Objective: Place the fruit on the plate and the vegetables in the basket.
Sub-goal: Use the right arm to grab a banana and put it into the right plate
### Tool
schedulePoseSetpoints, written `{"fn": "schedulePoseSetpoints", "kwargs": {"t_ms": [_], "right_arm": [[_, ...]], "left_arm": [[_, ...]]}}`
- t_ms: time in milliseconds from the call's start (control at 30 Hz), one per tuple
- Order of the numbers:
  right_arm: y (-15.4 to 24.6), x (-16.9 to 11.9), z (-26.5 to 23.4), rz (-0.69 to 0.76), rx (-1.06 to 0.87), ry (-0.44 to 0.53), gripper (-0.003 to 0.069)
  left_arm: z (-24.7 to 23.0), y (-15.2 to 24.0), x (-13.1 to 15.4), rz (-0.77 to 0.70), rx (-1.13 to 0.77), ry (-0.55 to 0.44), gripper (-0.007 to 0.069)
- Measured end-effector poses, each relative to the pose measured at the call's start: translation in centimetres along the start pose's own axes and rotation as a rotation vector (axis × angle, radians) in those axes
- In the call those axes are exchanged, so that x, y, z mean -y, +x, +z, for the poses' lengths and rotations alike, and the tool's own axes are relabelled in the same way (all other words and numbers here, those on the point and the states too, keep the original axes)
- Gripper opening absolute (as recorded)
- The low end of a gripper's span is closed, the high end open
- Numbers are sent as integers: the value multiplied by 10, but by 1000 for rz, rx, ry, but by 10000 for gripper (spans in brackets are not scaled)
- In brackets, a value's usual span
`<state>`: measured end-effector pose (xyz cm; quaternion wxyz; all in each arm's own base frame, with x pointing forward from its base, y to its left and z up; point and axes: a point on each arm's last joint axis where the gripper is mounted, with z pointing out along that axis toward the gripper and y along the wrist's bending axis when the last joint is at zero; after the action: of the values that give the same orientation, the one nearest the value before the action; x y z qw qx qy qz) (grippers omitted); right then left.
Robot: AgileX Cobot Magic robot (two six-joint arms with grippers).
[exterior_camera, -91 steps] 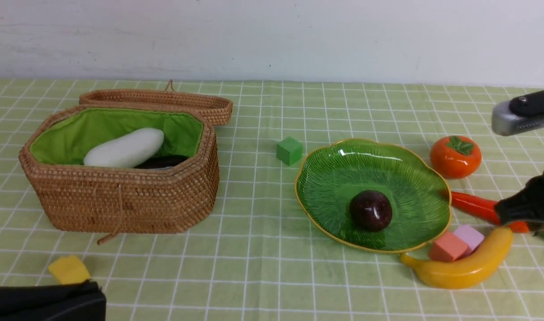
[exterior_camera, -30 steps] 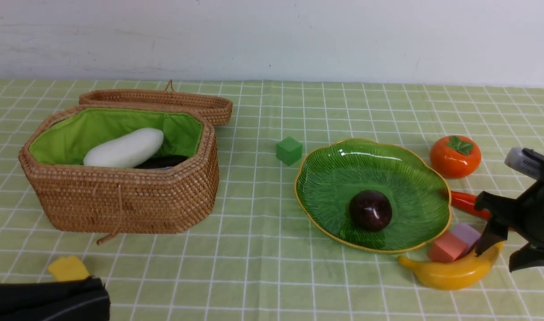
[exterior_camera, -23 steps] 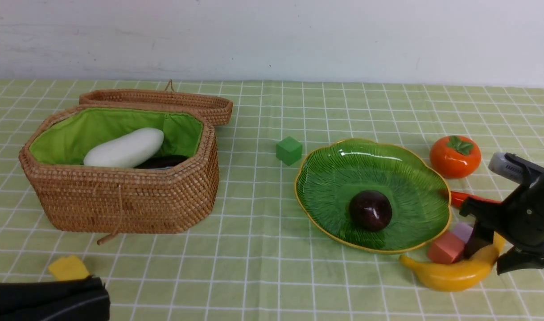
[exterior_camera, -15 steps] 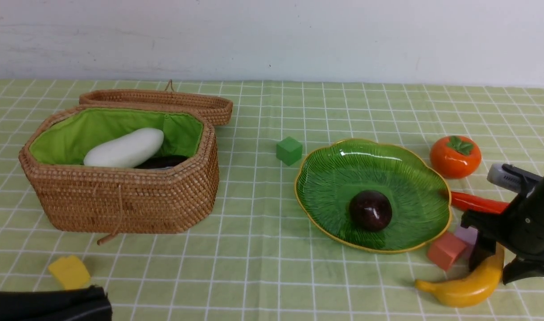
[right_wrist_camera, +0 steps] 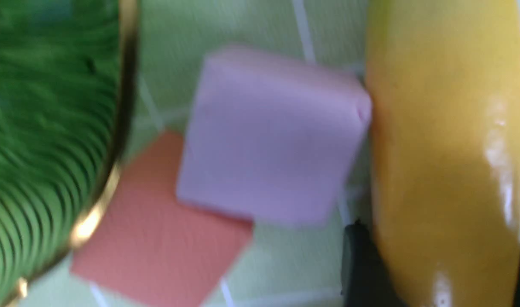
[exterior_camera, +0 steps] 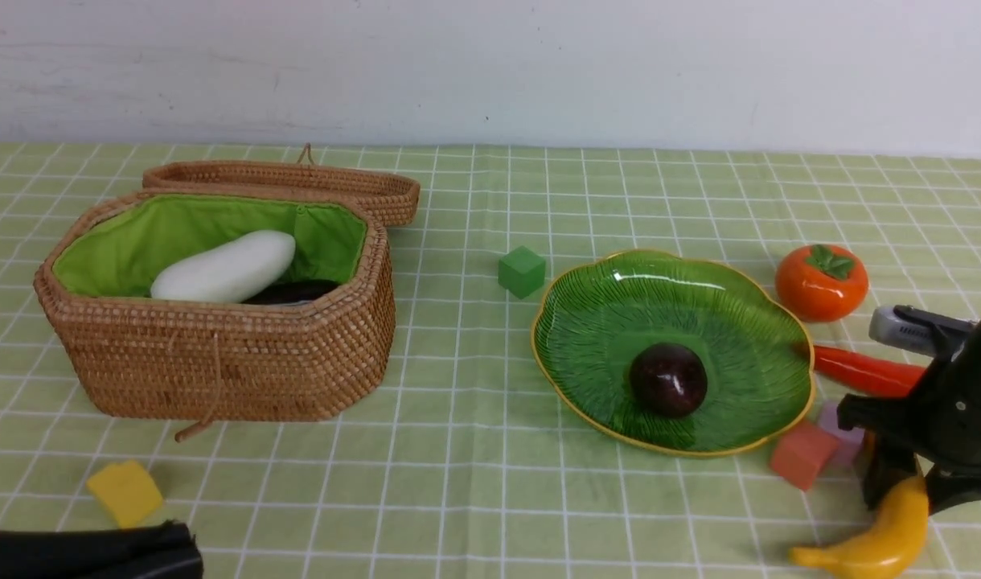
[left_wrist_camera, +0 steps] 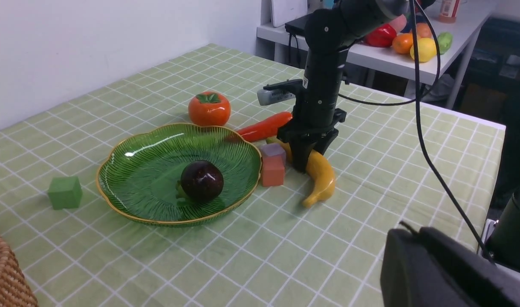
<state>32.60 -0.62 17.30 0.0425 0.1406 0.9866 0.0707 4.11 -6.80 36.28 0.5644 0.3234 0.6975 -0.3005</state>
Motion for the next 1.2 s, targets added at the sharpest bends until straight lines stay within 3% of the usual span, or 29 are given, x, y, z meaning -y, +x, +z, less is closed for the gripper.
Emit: {"fn": "schedulePoseSetpoints", "kwargs": {"t_ms": [267, 467, 700, 933, 1200], "right_arm": [[15, -13, -108, -56, 219, -63, 317], [11, -53, -144, -318, 349, -143, 317], [-32, -98, -107, -562, 347, -132, 317], [-74, -107, -63, -600, 299, -73, 317], [-87, -107, -31, -603, 267, -48, 317]], "left_arm": [[0, -2, -2, 2, 18, -23, 3], [-1, -8, -9, 2, 87, -100, 3], [-5, -20, -22, -2, 223, -245, 7], [-8, -25, -27, -7, 280, -304, 8], [-8, -25, -27, -8, 281, -303, 8]]}}
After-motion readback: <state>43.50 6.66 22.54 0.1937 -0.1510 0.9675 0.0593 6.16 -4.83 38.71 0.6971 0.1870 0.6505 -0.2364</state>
